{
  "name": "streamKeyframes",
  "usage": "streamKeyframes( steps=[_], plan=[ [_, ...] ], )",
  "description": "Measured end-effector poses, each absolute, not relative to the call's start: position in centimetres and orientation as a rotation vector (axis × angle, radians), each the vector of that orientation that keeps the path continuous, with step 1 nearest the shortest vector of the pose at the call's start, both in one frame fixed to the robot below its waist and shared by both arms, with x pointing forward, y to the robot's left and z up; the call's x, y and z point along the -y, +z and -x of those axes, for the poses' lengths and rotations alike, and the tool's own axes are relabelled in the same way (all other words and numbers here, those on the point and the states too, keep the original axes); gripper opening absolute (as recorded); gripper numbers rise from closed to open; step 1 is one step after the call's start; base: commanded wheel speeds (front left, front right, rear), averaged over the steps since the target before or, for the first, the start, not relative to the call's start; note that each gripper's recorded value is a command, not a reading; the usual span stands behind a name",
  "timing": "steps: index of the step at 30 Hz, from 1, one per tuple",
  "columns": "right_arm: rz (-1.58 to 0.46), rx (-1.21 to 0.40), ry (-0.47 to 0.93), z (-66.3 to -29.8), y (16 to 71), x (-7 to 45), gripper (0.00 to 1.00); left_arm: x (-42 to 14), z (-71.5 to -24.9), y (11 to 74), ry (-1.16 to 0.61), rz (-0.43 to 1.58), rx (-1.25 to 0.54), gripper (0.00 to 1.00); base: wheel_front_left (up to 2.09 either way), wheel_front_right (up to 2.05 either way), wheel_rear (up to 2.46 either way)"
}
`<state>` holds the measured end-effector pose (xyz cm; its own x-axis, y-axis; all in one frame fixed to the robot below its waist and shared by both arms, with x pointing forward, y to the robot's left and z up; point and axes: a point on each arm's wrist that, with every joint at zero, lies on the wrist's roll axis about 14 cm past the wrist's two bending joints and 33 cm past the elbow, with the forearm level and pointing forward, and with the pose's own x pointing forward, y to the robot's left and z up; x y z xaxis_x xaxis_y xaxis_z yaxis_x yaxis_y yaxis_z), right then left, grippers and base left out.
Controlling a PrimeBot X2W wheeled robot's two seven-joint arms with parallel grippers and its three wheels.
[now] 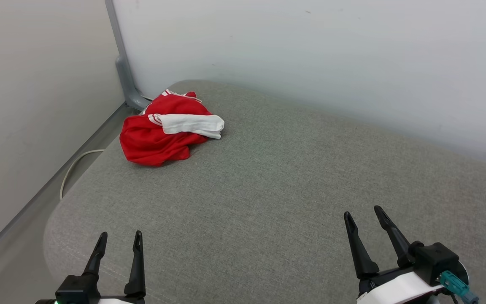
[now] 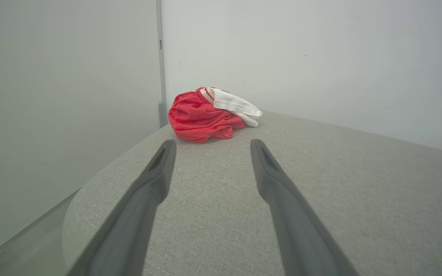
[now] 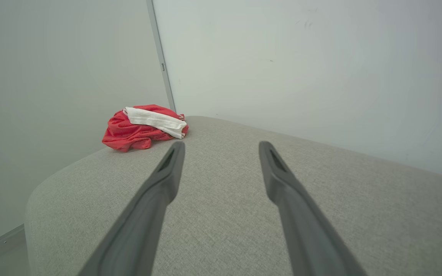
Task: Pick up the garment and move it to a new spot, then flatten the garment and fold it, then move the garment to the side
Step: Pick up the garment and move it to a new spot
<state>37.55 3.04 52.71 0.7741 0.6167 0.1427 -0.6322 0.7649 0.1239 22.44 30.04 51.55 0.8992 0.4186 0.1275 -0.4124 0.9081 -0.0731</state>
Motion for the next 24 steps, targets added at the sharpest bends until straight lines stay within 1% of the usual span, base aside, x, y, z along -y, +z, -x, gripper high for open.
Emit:
streamKeyframes(
  steps=[8,12,16,19,24],
  plan=[
    [-0.151,0.085,0.661,-38.3,51.8,-2.4,1.0,-30.3,-23.7,51.2,0.425,0.052,0.118,1.0,0.0,0.0,0.0],
    [-0.141,0.089,0.651,-39.3,51.5,-2.2,1.0,-30.7,-25.5,51.6,0.409,0.043,0.117,1.0,0.0,0.0,0.0],
    [-0.126,0.082,0.617,-40.8,50.7,-1.3,1.0,-31.5,-28.1,51.9,0.392,0.05,0.12,1.0,0.0,0.0,0.0],
    [-0.129,0.077,0.587,-41.8,50.1,-0.5,1.0,-32.4,-30.5,52.3,0.335,-0.03,0.1,1.0,0.0,0.0,0.0],
    [-0.122,0.077,0.551,-43.7,49.2,0.5,1.0,-33.6,-35.7,50.9,0.215,-0.119,-0.007,1.0,0.0,0.0,0.0]
  ],
)
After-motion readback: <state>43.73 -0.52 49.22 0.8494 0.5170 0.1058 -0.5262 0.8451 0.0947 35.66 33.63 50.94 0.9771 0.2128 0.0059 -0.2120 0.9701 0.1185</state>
